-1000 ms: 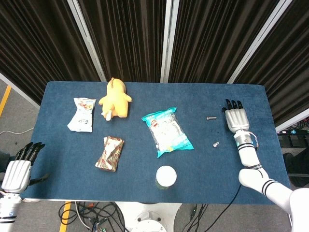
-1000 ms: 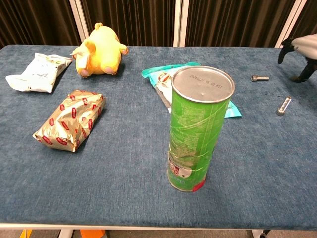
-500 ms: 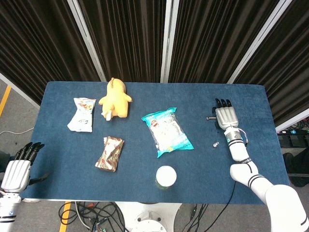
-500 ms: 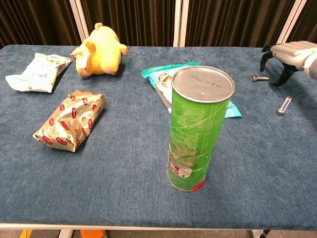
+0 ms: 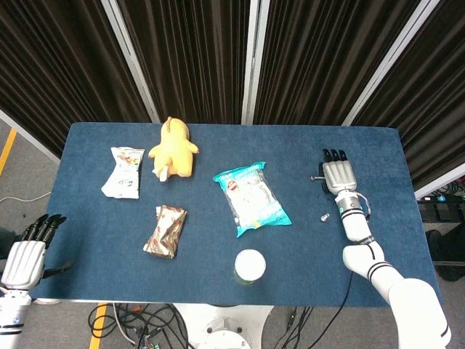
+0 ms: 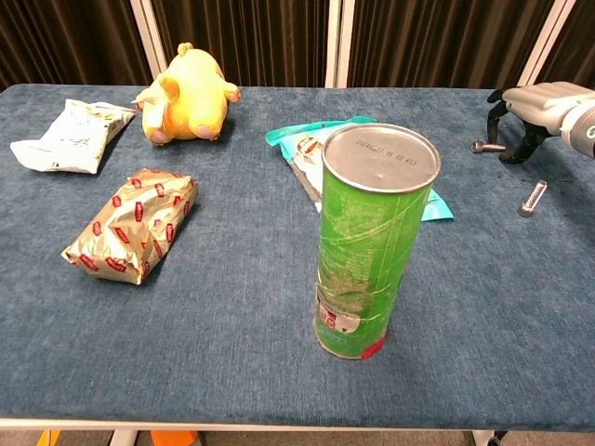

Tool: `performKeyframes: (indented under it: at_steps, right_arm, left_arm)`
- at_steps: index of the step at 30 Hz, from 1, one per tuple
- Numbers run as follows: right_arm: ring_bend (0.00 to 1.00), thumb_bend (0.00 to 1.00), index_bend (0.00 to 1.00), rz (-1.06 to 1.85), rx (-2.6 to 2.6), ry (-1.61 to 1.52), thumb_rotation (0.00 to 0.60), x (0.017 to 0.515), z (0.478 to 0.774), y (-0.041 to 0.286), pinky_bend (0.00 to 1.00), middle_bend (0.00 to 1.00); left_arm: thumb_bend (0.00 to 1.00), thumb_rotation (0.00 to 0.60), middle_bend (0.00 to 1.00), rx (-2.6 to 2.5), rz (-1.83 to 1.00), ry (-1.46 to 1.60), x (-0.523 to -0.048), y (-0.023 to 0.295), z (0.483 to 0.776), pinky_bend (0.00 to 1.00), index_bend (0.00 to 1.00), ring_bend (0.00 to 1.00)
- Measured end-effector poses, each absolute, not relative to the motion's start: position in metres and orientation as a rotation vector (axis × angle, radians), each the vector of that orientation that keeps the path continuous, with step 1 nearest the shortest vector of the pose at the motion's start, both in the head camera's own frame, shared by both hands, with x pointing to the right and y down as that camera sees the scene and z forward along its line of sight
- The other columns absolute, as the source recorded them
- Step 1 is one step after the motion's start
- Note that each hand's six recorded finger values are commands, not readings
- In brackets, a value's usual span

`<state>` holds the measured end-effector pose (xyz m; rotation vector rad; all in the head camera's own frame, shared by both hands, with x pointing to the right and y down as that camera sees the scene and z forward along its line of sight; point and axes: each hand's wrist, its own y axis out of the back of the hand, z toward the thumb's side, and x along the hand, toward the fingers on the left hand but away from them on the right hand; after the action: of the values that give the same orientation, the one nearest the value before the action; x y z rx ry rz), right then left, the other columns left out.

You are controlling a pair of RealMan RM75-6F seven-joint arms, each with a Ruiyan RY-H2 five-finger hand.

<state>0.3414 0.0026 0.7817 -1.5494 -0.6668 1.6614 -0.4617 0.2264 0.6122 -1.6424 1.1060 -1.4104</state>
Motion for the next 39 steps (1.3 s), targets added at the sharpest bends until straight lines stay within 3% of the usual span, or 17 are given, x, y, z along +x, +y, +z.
performKeyframes:
  at_steps: [11, 25, 39]
  right_arm:
    - [0.0, 0.27, 0.49, 1.674, -1.551, -0.664, 0.6, 0.342, 0.784, 0.003, 0.0, 0.06]
    - [0.0, 0.27, 0.6, 1.663, -1.545, -0.684, 0.6, 0.339, 0.784, 0.001, 0.0, 0.09]
    - [0.0, 0.28, 0.63, 1.603, -1.536, -0.732, 0.6, 0.341, 0.77, -0.002, 0.0, 0.11]
  left_arm:
    - [0.01, 0.6, 0.12, -1.645, -1.416, 1.103, -0.462, 0.227, 0.614, 0.17, 0.14, 0.05]
    - [0.01, 0.6, 0.12, -1.647, -1.417, 1.106, -0.463, 0.229, 0.614, 0.17, 0.14, 0.05]
    - [0.01, 0.6, 0.12, -1.652, -1.414, 1.105, -0.462, 0.229, 0.615, 0.17, 0.14, 0.05]
